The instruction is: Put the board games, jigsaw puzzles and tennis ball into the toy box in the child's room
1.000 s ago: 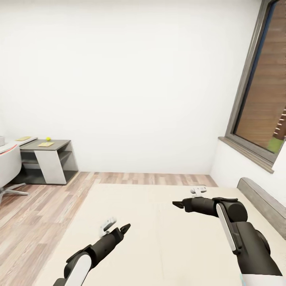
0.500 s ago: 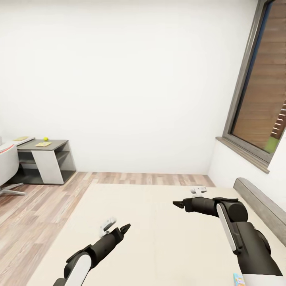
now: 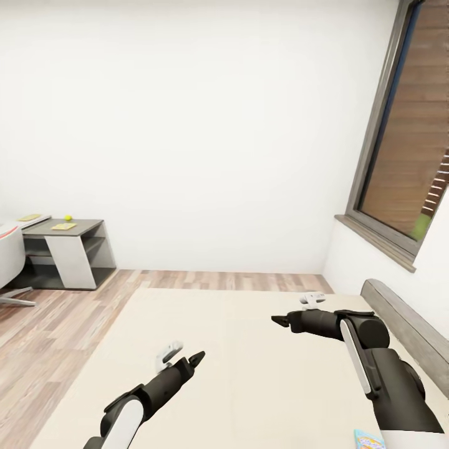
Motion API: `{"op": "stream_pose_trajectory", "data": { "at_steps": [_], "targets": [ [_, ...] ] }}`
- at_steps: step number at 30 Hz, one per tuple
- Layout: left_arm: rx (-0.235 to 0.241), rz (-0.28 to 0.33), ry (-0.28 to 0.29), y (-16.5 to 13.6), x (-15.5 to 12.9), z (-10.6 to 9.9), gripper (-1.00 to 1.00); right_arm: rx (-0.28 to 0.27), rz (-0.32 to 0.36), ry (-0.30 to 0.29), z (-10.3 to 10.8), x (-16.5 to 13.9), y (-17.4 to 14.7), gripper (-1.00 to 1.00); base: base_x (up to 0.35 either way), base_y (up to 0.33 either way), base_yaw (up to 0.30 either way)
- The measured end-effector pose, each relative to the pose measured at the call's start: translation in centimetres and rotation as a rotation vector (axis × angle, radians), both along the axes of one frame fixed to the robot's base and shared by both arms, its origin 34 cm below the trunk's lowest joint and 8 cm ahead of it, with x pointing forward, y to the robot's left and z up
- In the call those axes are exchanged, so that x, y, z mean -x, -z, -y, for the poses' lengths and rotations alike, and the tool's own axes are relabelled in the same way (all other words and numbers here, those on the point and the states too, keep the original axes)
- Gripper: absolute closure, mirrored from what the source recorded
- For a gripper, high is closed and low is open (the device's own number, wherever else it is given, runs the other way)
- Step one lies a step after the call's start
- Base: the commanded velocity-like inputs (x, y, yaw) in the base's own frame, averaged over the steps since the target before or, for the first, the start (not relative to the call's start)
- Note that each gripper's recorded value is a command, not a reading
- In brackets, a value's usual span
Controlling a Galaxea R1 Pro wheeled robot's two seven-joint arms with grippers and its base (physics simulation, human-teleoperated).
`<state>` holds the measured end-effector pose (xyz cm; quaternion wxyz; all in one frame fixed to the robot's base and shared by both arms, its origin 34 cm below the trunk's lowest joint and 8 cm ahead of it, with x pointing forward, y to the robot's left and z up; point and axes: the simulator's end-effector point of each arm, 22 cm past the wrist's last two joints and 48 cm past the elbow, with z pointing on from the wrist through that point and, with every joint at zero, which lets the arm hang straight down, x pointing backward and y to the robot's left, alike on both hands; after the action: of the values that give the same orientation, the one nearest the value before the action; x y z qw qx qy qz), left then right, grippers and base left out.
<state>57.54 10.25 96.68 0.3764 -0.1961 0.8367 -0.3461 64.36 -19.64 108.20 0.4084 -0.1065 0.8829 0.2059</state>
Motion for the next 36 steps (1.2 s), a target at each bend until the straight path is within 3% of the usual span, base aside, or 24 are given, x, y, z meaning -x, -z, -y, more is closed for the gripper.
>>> {"op": "stream_pose_trajectory", "data": {
  "at_steps": [14, 36],
  "targets": [
    [0.000, 0.000, 0.000, 0.01, 0.00, -0.02, -1.00, -0.003, 0.001, -0.001, -0.12, 0.00, -0.08, -1.00, 0.000, -0.114, -0.071],
    [-0.002, 0.000, 0.000, 0.02, 0.00, -0.07, -1.00, -0.002, 0.002, -0.001, -0.09, 0.00, -0.07, -1.00, 0.000, -0.017, -0.020]
  ]
}}
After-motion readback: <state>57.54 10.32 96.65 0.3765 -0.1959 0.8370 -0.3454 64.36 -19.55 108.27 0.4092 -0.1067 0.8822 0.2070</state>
